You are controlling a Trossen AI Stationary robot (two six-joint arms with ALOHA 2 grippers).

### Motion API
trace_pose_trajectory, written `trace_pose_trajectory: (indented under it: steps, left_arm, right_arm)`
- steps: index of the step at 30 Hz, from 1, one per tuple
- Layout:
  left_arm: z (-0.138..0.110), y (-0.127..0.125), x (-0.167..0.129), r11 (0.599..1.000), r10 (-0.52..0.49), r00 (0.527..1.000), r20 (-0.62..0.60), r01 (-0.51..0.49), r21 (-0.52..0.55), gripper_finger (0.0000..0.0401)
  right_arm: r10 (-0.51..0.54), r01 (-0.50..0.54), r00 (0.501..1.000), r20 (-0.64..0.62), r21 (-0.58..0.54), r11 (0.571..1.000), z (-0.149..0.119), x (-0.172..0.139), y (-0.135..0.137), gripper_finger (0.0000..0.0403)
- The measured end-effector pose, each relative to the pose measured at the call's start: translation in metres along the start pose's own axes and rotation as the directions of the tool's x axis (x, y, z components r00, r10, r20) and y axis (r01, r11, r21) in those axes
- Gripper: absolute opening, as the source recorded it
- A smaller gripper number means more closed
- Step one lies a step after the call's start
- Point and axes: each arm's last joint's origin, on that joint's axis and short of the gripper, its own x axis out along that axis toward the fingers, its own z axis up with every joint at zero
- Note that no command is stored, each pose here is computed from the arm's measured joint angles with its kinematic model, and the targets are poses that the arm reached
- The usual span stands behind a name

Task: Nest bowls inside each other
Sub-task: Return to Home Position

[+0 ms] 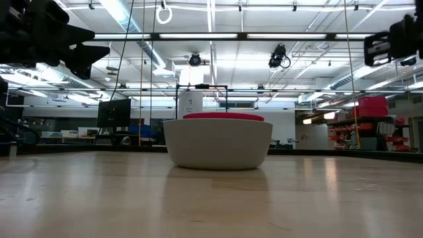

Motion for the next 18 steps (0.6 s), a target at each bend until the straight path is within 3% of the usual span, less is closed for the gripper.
trace_pose_trajectory:
  steps: [3, 6, 12, 18]
  left_arm:
    - [0.0, 0.0, 0.0, 1.0, 0.001, 1.0, 0.001, -0.001, -0.001, 0.0228]
    - [0.0, 0.0, 0.0, 1.0, 0.001, 1.0, 0.0, -0.001, -0.005, 0.0228]
    - [0.001, 0.0, 0.0, 1.0, -0.001, 1.0, 0.01, 0.001, -0.009, 0.0228]
    - [0.002, 0.0, 0.0, 1.0, -0.003, 1.0, 0.024, 0.003, -0.01, 0.0228]
  right_arm:
    - [0.08, -0.071, 0.995, 0.058, -0.133, 0.989, 0.006, 0.0, 0.003, 0.016]
    - [0.059, -0.052, 0.998, 0.039, -0.148, 0.988, 0.004, 0.001, 0.003, 0.0154]
    - [-0.19, 0.191, 0.981, 0.021, -0.14, 0.972, -0.007, 0.003, -0.007, 0.0143]
    - [-0.44, 0.432, 0.897, -0.029, -0.141, 0.891, -0.012, 0.0, -0.017, 0.0134]
